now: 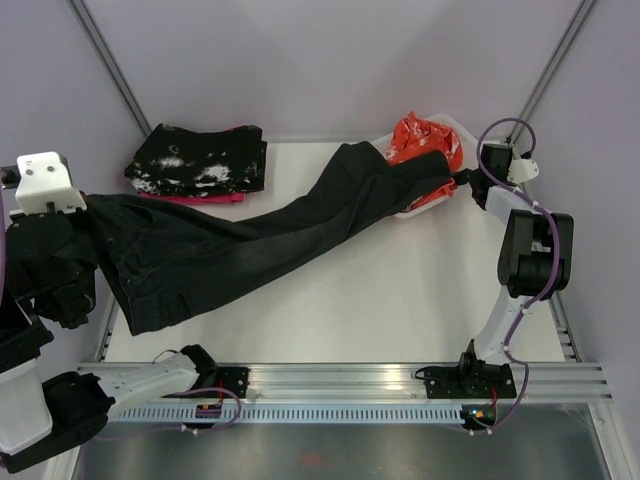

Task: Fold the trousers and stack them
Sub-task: Move the trousers to the center of the board

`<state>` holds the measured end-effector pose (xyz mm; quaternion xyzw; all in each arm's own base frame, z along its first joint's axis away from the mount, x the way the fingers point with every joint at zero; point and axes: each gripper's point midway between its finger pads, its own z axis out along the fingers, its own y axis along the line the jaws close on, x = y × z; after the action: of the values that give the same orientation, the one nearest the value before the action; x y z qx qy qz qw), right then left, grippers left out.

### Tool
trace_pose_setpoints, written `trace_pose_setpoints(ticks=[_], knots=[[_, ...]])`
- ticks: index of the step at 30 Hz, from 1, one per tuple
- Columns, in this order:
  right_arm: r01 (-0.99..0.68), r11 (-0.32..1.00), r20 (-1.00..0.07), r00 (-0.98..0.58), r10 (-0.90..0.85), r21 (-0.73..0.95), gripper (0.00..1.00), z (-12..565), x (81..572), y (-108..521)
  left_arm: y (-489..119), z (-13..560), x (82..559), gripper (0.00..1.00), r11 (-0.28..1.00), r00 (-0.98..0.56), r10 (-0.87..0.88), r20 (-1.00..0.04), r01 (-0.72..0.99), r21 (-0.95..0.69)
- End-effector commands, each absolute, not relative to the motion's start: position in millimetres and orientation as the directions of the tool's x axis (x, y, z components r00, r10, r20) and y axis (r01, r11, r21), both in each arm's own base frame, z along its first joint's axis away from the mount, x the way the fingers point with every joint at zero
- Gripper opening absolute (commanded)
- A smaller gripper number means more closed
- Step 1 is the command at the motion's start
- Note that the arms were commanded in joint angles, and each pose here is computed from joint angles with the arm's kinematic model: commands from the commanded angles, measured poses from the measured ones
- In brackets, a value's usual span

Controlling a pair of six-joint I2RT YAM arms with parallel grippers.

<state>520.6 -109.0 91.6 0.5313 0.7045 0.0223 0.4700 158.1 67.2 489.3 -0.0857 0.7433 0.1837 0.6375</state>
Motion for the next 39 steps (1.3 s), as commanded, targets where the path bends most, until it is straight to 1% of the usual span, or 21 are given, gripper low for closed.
trace_pose_setpoints(ticks=[1, 2, 6, 10, 11, 13, 18, 22, 23, 24, 25, 27, 28, 29, 30, 31, 33, 36, 37, 38, 39], knots=[[0.748, 0.386, -0.657, 0.087, 0.749, 0.54, 0.08, 100.7, 528.5, -131.0, 87.1, 511.8, 144.8, 0.02, 0.902, -0.083, 0.052, -0.995, -0.423, 0.082], [0.766, 0.382, -0.662, 0.076, 0.746, 0.518, 0.0, 96.4, 524.9, -132.6, 88.2, 512.7, 144.2, 0.02, 0.901, -0.083, 0.058, -0.995, -0.425, 0.088], [0.815, 0.335, -0.689, 0.106, 0.717, 0.473, 0.0, 94.8, 510.8, -146.7, 92.2, 517.2, 144.4, 0.02, 0.879, -0.097, 0.09, -0.991, -0.46, 0.125], [0.842, 0.238, -0.688, 0.199, 0.698, 0.484, 0.0, 95.6, 485.0, -163.1, 93.3, 523.0, 142.6, 0.02, 0.888, -0.065, 0.063, -0.996, -0.452, 0.086], [0.843, 0.208, -0.678, 0.227, 0.699, 0.497, 0.0, 95.6, 481.3, -166.6, 96.5, 524.2, 140.3, 0.02, 0.884, -0.069, 0.08, -0.994, -0.457, 0.103], [0.87, 0.155, -0.688, 0.248, 0.682, 0.468, 0.0, 91.7, 467.2, -178.5, 105.2, 526.8, 133.5, 0.02, 0.873, -0.054, 0.071, -0.996, -0.479, 0.088], [0.904, -0.039, -0.663, 0.34, 0.667, 0.425, 0.0, 76.8, 428.3, -195.9, 119.2, 528.2, 121.6, 0.02, 0.86, -0.035, 0.058, -0.998, -0.506, 0.067], [0.893, -0.095, -0.646, 0.388, 0.657, 0.44, 0.0, 71.7, 415.9, -202.2, 125.6, 532.2, 118.1, 0.02, 0.837, -0.05, 0.09, -0.995, -0.538, 0.103], [0.888, -0.093, -0.639, 0.393, 0.661, 0.45, 0.0, 71.3, 417.6, -203.9, 130.2, 534.6, 115.3, 0.02, 0.819, -0.054, 0.096, -0.994, -0.563, 0.11], [0.893, -0.095, -0.64, 0.387, 0.664, 0.441, 0.0, 67.6, 416.0, -207.3, 136.3, 536.9, 110.7, 0.02, 0.805, -0.078, 0.137, -0.988, -0.572, 0.157], [0.893, -0.088, -0.635, 0.381, 0.672, 0.442, 0.0, 66.7, 418.0, -207.2, 139.3, 544.5, 108.6, 0.02, 0.8, -0.038, 0.101, -0.994, -0.591, 0.104], [0.899, -0.086, -0.637, 0.37, 0.676, 0.43, 0.0, 63.2, 419.4, -207.8, 137.9, 541.5, 112.2, 0.02, 0.776, -0.065, 0.13, -0.989, -0.614, 0.142], [0.899, -0.082, -0.634, 0.365, 0.682, 0.43, 0.0, 62.1, 421.1, -207.1, 149.4, 550.2, 102.7, 0.02, 0.772, -0.021, 0.094, -0.995, -0.63, 0.086], [0.894, -0.072, -0.62, 0.362, 0.696, 0.442, 0.0, 61.3, 426.0, -204.7, 149.1, 546.3, 104.9, 0.02, 0.775, -0.038, 0.09, -0.995, -0.625, 0.094], [0.892, -0.065, -0.61, 0.358, 0.707, 0.448, 0.0, 57.7, 429.2, -202.5, 129.3, 529.4, 122.0, 0.02, 0.772, -0.104, 0.154, -0.983, -0.608, 0.185], [0.887, -0.061, -0.6, 0.358, 0.715, 0.457, 0.0, 56.1, 432.3, -201.1, 133.1, 527.0, 119.4, 0.02, 0.785, -0.111, 0.146, -0.983, -0.591, 0.183], [0.871, -0.034, -0.57, 0.35, 0.743, 0.491, 0.0, 54.8, 447.1, -196.0, 106.3, 506.6, 139.8, 0.02, 0.807, -0.146, 0.21, -0.967, -0.532, 0.256], [0.858, 0.022, -0.558, 0.314, 0.768, 0.514, 0.0, 61.2, 468.8, -193.1, 83.9, 498.2, 153.9, 0.02, 0.844, -0.12, 0.196, -0.973, -0.485, 0.23], [0.858, 0.04, -0.56, 0.299, 0.773, 0.512, 0.01, 62.6, 473.0, -192.6, 77.5, 497.6, 157.3, 0.02, 0.853, -0.114, 0.193, -0.975, -0.472, 0.224], [0.858, 0.079, -0.575, 0.269, 0.773, 0.507, 0.12, 67.3, 480.9, -193.0, 65.9, 498.2, 163.0, 0.02, 0.873, -0.098, 0.178, -0.979, -0.443, 0.203], [0.851, 0.115, -0.572, 0.239, 0.784, 0.513, 0.18, 69.5, 488.6, -189.9, 57.4, 495.9, 166.8, 0.02, 0.881, -0.096, 0.185, -0.978, -0.425, 0.209]])
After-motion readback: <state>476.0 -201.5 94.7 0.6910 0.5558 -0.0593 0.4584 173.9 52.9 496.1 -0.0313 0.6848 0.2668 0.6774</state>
